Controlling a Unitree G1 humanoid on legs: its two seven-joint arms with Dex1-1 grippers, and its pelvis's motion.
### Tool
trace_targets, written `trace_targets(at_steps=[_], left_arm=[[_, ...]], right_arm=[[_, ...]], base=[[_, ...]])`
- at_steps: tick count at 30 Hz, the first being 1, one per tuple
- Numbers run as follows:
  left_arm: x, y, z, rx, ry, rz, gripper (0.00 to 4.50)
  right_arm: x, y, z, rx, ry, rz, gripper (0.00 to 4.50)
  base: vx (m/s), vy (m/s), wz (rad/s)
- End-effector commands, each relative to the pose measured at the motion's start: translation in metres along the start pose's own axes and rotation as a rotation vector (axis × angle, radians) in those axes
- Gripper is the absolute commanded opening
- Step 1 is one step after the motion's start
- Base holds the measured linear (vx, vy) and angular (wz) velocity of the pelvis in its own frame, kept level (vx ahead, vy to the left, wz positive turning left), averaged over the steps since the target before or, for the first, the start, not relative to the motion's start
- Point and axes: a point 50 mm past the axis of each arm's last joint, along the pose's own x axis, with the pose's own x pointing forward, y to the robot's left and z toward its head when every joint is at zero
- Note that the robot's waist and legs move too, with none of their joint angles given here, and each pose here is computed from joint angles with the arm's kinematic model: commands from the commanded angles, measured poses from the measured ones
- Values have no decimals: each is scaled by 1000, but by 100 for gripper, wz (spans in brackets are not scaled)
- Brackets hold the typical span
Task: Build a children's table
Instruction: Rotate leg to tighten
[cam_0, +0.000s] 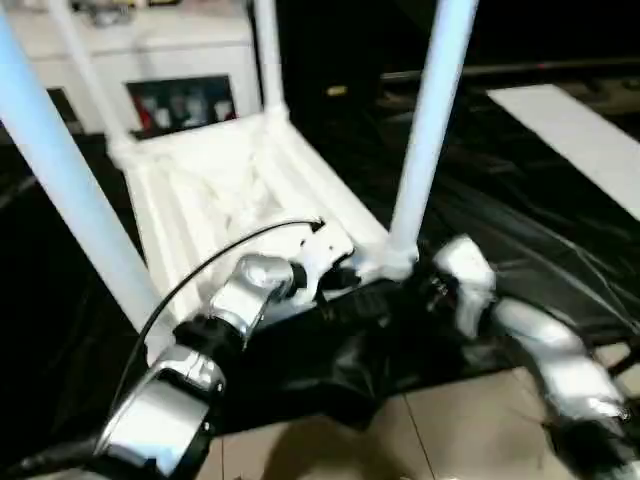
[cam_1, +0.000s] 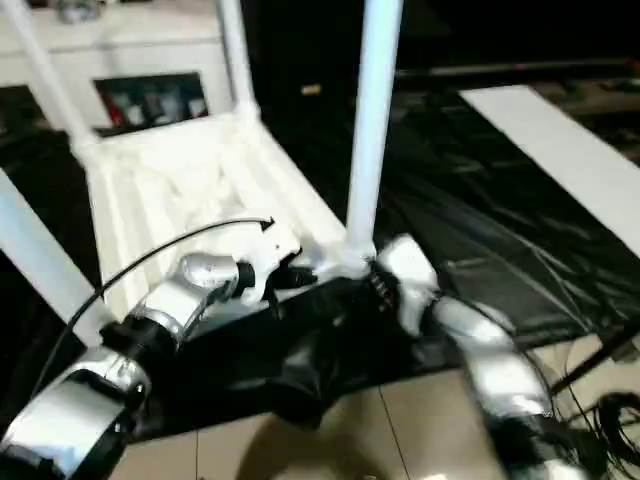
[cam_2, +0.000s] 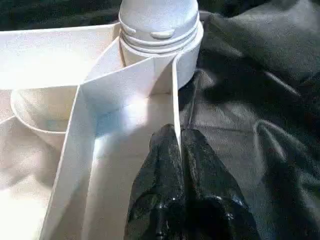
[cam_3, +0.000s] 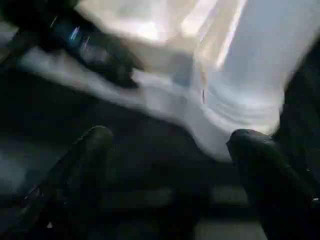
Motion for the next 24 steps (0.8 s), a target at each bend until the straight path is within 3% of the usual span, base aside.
trace_targets(at_steps=[1, 5, 14, 24], left_arm=[[-4, -5, -15, 7, 58, -58, 0], [-9, -11, -15, 23, 40, -164, 0], [-28, -18, -17, 78, 32, -312, 0], [-41, -14, -21, 151, 73, -321, 0]], right_arm=[[-8, 0, 8, -21, -23, 47, 396], [-22, -5, 8, -12, -12, 61, 396], [-26, -8, 9, -23, 3, 76, 396], [-27, 1, 9, -23, -11, 121, 396]], base=[[0, 0, 0], [0, 0, 0], [0, 0, 0], [0, 0, 0]])
